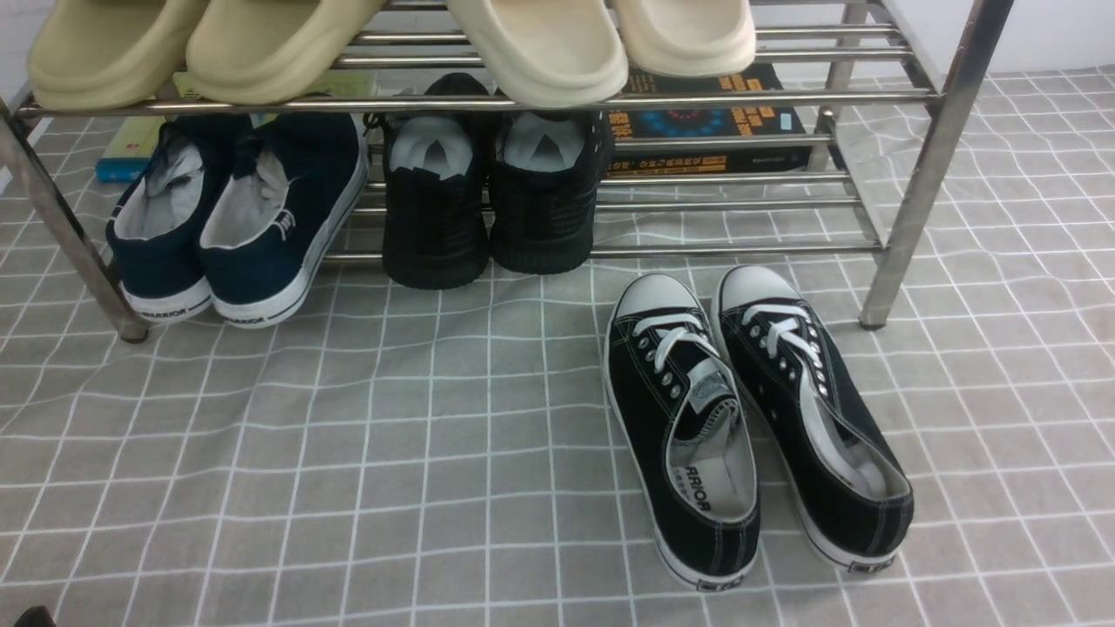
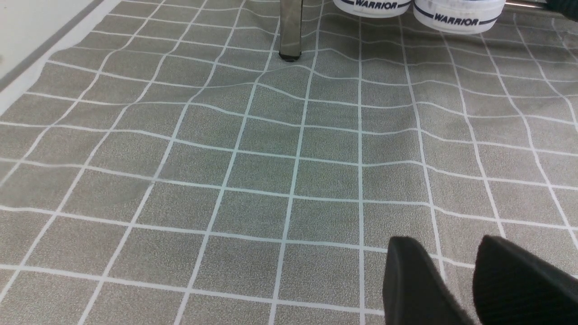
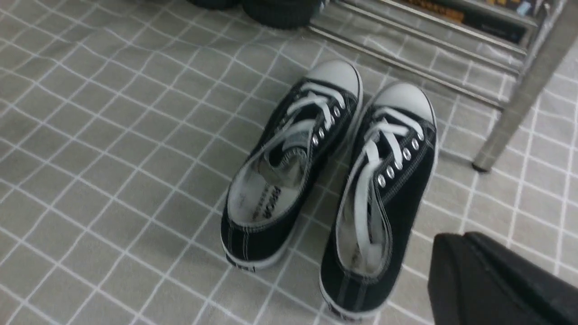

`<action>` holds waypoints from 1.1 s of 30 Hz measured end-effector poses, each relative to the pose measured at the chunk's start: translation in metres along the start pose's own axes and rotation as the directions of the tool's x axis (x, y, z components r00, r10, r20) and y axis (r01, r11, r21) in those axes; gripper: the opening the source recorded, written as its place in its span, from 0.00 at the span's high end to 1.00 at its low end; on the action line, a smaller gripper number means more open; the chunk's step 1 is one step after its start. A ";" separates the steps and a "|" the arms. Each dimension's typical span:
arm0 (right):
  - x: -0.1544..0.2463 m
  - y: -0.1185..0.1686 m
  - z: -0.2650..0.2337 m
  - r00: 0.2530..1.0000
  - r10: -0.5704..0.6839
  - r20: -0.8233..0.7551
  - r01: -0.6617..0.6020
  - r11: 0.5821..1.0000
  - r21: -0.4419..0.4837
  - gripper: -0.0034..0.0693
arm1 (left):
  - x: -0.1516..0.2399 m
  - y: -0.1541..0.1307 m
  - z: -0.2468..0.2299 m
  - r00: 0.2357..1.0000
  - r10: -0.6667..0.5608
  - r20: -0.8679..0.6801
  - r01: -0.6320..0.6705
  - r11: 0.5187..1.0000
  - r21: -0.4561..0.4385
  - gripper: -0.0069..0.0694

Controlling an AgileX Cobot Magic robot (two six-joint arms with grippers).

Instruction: Take the shoes off the shelf with your hand from the grey coffee tablecloth.

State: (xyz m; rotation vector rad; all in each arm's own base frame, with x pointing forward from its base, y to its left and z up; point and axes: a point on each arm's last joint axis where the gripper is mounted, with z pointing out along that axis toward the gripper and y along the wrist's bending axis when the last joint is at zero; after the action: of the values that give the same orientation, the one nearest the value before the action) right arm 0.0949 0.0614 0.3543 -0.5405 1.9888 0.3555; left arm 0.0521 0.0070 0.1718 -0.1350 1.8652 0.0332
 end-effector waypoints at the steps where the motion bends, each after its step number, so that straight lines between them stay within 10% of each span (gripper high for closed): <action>1: 0.002 0.000 0.003 1.000 -0.001 0.014 0.001 1.000 -0.003 0.96 | 0.000 0.000 0.000 1.000 0.000 0.000 0.000 1.000 0.000 0.60; 33: 0.042 0.003 0.033 0.988 -0.018 0.153 0.024 0.999 -0.039 0.93 | 0.000 0.000 0.000 1.000 0.000 0.000 0.000 1.000 0.000 0.60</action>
State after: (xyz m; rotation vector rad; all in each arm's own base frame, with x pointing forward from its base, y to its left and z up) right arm 0.1014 0.0699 0.3016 -0.5434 1.8307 0.4129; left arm 0.0521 0.0070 0.1718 -0.1350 1.8652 0.0332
